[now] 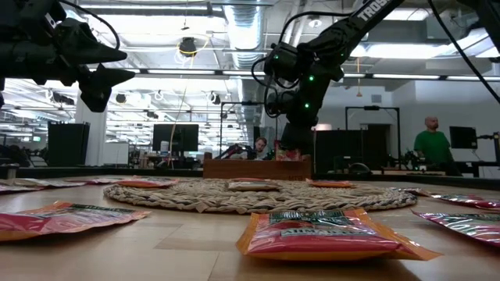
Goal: Pick & Place Tea
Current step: Put the red tea bag into the right section of the wooden organizer
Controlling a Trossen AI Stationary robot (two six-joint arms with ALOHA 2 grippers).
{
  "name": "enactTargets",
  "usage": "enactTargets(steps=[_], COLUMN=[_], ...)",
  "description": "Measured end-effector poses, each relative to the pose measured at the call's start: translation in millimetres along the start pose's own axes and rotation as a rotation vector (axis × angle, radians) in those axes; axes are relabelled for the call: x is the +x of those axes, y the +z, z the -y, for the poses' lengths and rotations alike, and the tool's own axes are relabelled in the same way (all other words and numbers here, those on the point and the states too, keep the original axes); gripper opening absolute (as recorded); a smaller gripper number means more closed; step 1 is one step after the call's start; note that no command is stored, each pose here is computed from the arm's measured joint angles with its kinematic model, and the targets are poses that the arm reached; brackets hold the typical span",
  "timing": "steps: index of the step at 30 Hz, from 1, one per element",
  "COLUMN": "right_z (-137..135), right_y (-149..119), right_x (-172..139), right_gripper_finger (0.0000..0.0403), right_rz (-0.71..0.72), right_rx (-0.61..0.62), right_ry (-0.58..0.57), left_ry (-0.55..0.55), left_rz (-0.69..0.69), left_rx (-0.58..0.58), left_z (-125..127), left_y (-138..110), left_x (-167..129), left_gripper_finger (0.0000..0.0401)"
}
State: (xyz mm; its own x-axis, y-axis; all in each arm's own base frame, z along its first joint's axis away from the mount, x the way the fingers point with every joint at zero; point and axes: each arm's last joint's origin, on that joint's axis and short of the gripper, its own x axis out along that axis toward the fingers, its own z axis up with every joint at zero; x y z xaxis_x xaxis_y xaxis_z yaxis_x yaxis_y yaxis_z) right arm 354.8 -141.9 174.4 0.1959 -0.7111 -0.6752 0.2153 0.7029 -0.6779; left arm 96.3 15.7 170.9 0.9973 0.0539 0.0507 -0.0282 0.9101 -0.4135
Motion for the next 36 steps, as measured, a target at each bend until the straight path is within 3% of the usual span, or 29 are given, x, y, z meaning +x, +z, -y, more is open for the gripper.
enactTargets(steps=[11, 26, 36], right_z=[1, 4, 23], right_y=[0, -3, 23], right_x=[1, 4, -23], right_gripper_finger=[0.001, 0.015, 0.0163], right_rz=[0.001, -0.008, -0.052], right_rx=[0.0, 0.049, -0.126], right_ry=[0.007, 0.018, -0.249], left_ry=[-0.001, -0.001, -0.001], left_rz=[0.0, 0.0, 0.0], left_rx=[0.0, 0.0, 0.0], left_z=[0, 0, 0], left_y=[0, 0, 0], left_x=[0, 0, 0], left_gripper_finger=[0.017, 0.017, 0.017])
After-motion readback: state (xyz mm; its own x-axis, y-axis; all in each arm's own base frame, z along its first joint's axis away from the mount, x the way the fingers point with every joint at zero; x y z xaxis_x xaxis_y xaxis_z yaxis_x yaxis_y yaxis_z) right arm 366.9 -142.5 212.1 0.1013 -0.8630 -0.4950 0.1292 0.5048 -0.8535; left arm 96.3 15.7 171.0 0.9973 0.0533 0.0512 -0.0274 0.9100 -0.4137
